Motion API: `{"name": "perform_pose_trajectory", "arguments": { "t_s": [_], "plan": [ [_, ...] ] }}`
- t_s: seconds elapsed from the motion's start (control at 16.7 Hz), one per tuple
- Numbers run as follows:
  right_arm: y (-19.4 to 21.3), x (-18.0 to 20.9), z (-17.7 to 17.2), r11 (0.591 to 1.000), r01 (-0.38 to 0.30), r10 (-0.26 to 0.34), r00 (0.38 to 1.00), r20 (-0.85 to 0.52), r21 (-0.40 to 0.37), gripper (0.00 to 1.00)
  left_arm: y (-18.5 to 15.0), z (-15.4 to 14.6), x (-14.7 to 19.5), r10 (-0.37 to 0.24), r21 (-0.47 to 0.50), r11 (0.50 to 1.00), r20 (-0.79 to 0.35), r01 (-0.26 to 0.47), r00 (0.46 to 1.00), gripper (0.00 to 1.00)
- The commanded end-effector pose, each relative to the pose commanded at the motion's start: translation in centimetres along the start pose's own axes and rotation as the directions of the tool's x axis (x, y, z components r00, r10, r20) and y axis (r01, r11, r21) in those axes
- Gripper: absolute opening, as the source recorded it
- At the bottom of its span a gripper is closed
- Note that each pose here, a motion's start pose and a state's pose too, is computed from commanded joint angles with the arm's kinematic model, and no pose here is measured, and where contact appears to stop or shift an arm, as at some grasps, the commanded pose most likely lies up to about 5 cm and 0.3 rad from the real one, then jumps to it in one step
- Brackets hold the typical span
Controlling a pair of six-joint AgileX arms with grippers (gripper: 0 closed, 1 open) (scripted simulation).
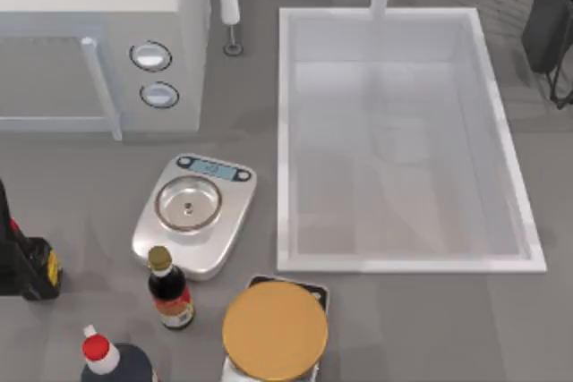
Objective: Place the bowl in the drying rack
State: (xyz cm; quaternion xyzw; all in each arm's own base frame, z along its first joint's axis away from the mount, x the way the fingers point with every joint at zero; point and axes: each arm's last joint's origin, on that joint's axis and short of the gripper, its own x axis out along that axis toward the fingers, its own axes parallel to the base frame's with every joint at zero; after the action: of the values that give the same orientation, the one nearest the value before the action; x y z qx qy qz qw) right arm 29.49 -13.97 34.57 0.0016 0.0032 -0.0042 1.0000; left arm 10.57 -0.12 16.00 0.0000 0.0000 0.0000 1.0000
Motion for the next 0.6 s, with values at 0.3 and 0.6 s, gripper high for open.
{"name": "perform_pose_trajectory", "arguments": {
  "t_s": [0.3,0.6],
  "plan": [
    [1.4,6.5,-8.2,1.000,0.001,-0.001,1.000,0.017,-0.009,0.00,0.0,0.0,0.0,0.000,0.000,1.000,0.000,0.000,1.000,1.00],
    [3.2,8.4,-12.6,1.000,0.002,-0.002,1.000,0.007,-0.003,0.00,0.0,0.0,0.0,0.000,0.000,1.000,0.000,0.000,1.000,1.00]
  ]
}}
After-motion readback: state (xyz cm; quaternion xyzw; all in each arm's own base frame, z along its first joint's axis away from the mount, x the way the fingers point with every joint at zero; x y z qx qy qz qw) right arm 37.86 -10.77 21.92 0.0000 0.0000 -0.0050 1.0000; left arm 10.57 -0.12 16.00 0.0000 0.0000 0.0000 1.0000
